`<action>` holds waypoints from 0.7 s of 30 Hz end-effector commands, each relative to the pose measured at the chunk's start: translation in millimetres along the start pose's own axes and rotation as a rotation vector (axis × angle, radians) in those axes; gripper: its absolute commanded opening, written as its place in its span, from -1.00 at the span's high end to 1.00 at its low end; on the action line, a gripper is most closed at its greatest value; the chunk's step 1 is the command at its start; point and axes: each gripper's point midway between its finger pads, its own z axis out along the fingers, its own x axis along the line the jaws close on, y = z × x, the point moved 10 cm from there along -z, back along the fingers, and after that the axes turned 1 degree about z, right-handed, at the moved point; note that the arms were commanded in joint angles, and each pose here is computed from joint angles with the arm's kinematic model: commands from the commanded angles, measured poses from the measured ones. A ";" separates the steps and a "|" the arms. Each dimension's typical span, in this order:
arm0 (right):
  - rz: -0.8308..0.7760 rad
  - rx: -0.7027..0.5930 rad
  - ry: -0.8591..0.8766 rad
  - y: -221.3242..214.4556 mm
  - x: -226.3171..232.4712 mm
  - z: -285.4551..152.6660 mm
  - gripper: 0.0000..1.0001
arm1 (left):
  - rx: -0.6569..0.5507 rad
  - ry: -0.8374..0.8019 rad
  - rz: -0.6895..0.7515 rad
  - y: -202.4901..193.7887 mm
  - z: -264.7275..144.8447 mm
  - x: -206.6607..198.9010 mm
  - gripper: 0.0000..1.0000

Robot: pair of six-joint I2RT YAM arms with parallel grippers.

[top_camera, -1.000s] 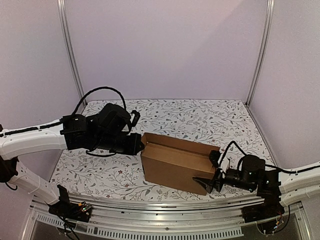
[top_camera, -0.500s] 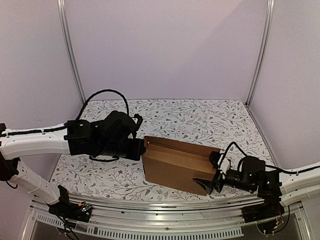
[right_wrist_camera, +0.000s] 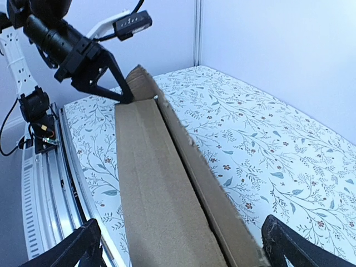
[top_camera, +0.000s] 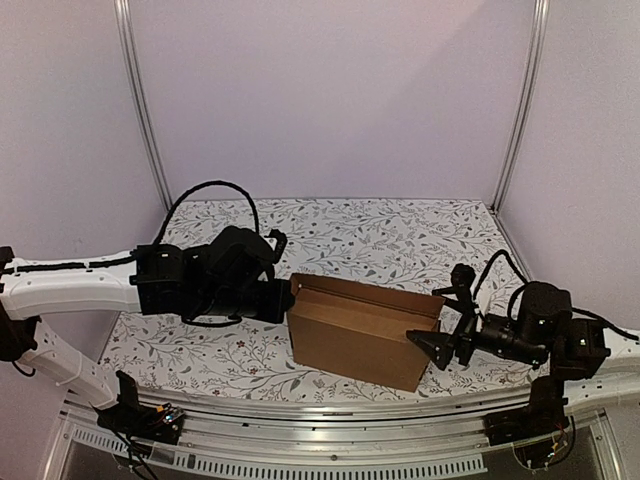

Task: Fold the paper box

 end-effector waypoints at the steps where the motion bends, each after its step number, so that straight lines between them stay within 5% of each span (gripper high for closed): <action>1: 0.092 0.155 -0.112 2.2 -9.6 -20.7 -0.98 | 0.266 0.145 0.073 -53.7 21.1 23.9 1.00; 12: 0.232 0.230 -0.232 50.1 -18.3 -53.7 -0.97 | 0.236 0.152 0.040 -51.7 19.9 24.8 1.00; 21: 0.313 0.358 -0.313 61.9 -16.0 -43.2 -0.72 | 0.228 0.147 0.031 -51.1 19.2 24.7 1.00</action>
